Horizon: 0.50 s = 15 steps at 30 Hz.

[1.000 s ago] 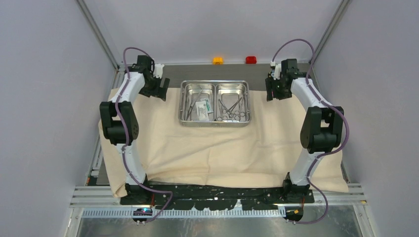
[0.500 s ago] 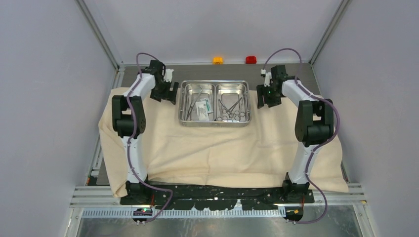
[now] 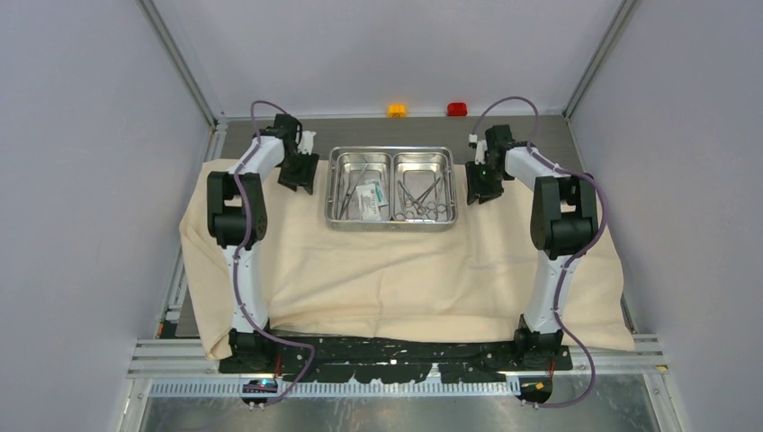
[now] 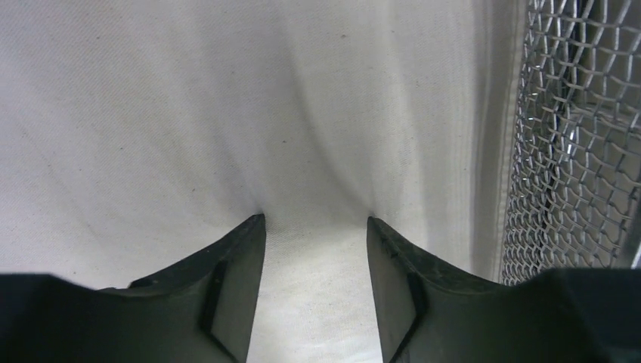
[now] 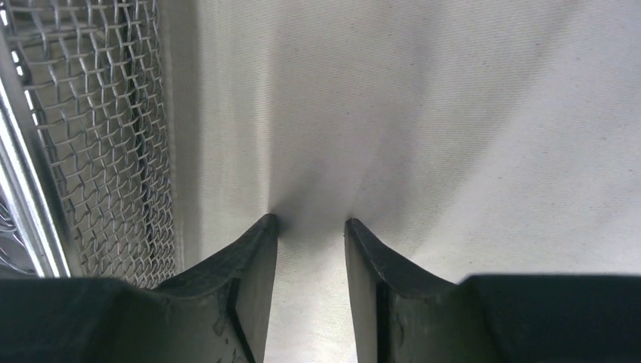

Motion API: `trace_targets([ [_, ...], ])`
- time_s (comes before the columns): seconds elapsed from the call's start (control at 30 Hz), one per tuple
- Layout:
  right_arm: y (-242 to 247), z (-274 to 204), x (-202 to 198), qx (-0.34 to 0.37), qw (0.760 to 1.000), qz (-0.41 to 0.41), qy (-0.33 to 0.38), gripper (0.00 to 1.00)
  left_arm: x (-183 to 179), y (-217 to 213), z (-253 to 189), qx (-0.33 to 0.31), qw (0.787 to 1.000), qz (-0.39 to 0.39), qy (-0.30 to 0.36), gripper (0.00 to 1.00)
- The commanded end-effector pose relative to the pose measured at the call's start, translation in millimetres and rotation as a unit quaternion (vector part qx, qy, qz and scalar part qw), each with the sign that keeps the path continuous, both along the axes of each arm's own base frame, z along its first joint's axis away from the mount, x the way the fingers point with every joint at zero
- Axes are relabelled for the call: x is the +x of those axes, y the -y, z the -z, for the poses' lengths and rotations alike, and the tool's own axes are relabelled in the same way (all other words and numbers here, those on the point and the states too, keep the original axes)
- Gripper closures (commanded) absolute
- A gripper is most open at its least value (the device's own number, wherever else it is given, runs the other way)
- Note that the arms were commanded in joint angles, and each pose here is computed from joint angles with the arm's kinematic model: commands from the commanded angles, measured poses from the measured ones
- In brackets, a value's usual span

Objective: Open and lay out the surgical kit
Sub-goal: Smooth out the surgical kit at the center of the board.

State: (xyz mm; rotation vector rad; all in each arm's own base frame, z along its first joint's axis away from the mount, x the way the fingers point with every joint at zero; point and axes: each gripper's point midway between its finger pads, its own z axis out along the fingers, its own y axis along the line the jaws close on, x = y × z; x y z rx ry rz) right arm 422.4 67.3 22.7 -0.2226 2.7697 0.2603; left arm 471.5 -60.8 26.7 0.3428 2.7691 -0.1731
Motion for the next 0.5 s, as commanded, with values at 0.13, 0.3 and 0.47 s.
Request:
trace_targets([
  [0.13, -9, 9, 6, 0.019, 1.0, 0.006, -0.014, 0.75, -17, 10, 27, -0.025, 0.998, 0.005, -0.049, 0.66],
  [0.3, -10, 8, 10, 0.022, 1.0, 0.005, -0.013, 0.92, -19, 16, 29, -0.036, 0.998, 0.005, -0.057, 0.88],
  [0.47, -8, -1, 18, 0.015, 1.0, 0.006, 0.001, 1.0, -16, 17, 26, -0.039, 0.998, -0.001, -0.051, 1.0],
])
